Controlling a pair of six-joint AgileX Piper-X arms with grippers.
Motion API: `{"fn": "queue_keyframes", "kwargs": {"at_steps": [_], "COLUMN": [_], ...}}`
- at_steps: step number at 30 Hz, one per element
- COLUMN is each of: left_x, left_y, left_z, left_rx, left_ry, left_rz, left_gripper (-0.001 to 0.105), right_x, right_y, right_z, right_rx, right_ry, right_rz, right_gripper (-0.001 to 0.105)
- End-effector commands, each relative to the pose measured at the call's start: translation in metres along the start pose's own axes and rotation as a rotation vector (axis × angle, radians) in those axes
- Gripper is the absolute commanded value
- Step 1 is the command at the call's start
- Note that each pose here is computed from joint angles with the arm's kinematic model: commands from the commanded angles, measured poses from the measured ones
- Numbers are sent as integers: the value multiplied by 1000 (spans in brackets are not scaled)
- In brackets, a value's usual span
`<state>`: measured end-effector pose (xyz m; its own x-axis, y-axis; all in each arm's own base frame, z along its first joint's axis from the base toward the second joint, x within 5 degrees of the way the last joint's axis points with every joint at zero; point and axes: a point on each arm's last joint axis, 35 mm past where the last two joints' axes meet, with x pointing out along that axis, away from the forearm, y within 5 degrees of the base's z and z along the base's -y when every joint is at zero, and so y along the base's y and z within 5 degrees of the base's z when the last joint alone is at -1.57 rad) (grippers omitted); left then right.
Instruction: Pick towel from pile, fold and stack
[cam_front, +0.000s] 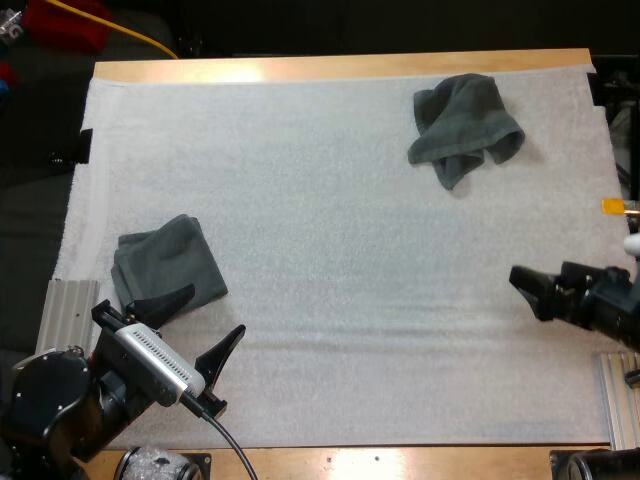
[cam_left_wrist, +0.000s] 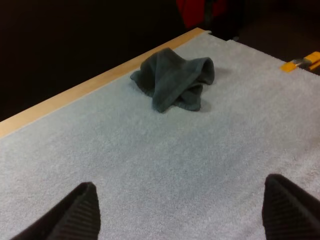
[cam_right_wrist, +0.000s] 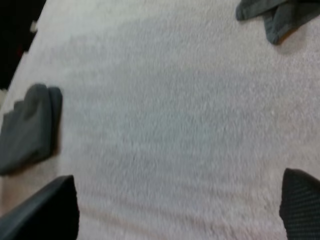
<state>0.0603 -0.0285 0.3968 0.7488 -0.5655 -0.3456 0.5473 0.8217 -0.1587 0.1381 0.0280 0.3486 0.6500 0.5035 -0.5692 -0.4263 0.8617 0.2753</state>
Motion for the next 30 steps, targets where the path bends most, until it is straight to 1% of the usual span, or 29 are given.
{"fn": "queue_keyframes", "kwargs": {"at_steps": [1, 3, 4, 7, 8, 12, 14, 15, 16, 18, 20, 21, 23, 24, 25, 27, 30], "left_x": [-1, -1, -1, -1, -1, -1, -1, -1, -1, -1, -1, -1, -1, -1, -1, -1, -1], "left_y": [-1, -1, -1, -1, -1, -1, -1, -1, -1, -1, -1, -1, -1, -1, -1, -1, -1], "left_z": [4, 4, 4, 4, 4, 4, 4, 4, 4, 4, 4, 4, 4, 4, 4, 4, 4], "left_rx": [13, 13, 13, 13, 13, 13, 13, 13, 13, 13, 13, 13, 13, 13, 13, 13, 11], "left_ry": [-24, -24, -24, -24, -24, -24, -24, -24, -24, -24, -24, -24, -24, -24, -24, -24, -19], "left_rz": [-8, -8, -8, -8, -8, -8, -8, -8, -8, -8, -8, -8, -8, -8, -8, -8, -8], "left_gripper": [65, 65, 65, 65, 65, 65, 65, 65, 65, 65, 65, 65, 65, 65, 65, 65, 65], "right_x": [3, 13, 22, 34, 53, 77, 92, 106, 110, 133, 152, 174, 183, 191, 202, 205, 210], "right_y": [-2, -7, -11, -17, -27, -40, -48, -55, -57, -63, -60, -55, -56, -59, -69, -75, -89], "right_z": [7, 13, 18, 25, 34, 45, 49, 51, 51, 50, 49, 47, 46, 45, 43, 44, 45], "right_rx": [21, 58, 100, 149, 217, 290, 336, 379, 389, 419, 428, 444, 465, 478, 487, 454, 475], "right_ry": [-23, -28, -29, -42, -64, -106, -118, -123, -121, -102, -87, -74, -73, -79, -129, -172, -178], "right_rz": [12, 13, 14, 15, 20, 15, 4, 7, 8, 22, 52, 83, 85, 76, -43, -164, -214], "right_gripper": [79, 79, 79, 79, 79, 79, 79, 79, 79, 79, 79, 79, 79, 79, 79, 79, 79]}}
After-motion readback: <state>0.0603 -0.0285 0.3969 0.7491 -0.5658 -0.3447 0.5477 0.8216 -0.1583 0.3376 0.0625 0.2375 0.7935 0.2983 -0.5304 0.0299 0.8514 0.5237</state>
